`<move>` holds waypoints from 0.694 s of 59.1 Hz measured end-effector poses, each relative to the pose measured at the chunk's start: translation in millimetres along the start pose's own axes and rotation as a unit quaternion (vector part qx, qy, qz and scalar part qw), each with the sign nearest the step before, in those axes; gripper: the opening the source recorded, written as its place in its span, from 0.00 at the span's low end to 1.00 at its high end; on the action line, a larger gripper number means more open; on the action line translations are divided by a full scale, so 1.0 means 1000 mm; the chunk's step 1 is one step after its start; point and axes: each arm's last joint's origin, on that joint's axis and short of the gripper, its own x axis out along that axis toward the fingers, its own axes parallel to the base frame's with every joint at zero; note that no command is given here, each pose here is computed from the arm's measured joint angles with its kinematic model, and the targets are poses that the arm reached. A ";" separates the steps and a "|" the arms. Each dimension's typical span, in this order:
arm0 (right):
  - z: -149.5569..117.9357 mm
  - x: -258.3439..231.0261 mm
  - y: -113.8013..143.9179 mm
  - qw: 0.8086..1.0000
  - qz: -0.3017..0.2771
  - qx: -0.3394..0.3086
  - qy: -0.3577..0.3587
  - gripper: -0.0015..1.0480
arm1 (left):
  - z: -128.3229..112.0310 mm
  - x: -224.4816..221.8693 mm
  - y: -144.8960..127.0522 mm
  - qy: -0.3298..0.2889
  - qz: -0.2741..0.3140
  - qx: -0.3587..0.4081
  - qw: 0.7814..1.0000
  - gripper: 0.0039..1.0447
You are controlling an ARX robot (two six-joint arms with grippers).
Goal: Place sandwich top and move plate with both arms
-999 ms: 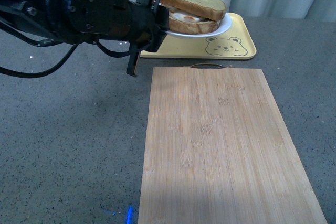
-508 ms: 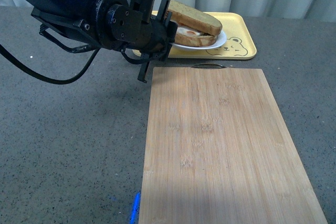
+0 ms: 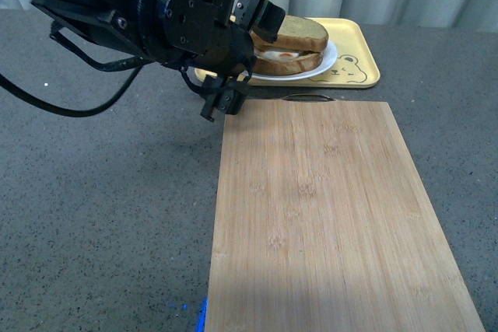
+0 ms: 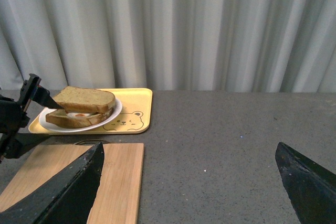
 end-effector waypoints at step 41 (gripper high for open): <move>0.000 0.000 0.000 1.000 0.000 0.000 0.000 0.91 | 0.038 -0.205 0.074 -0.333 -0.014 0.505 0.796 0.14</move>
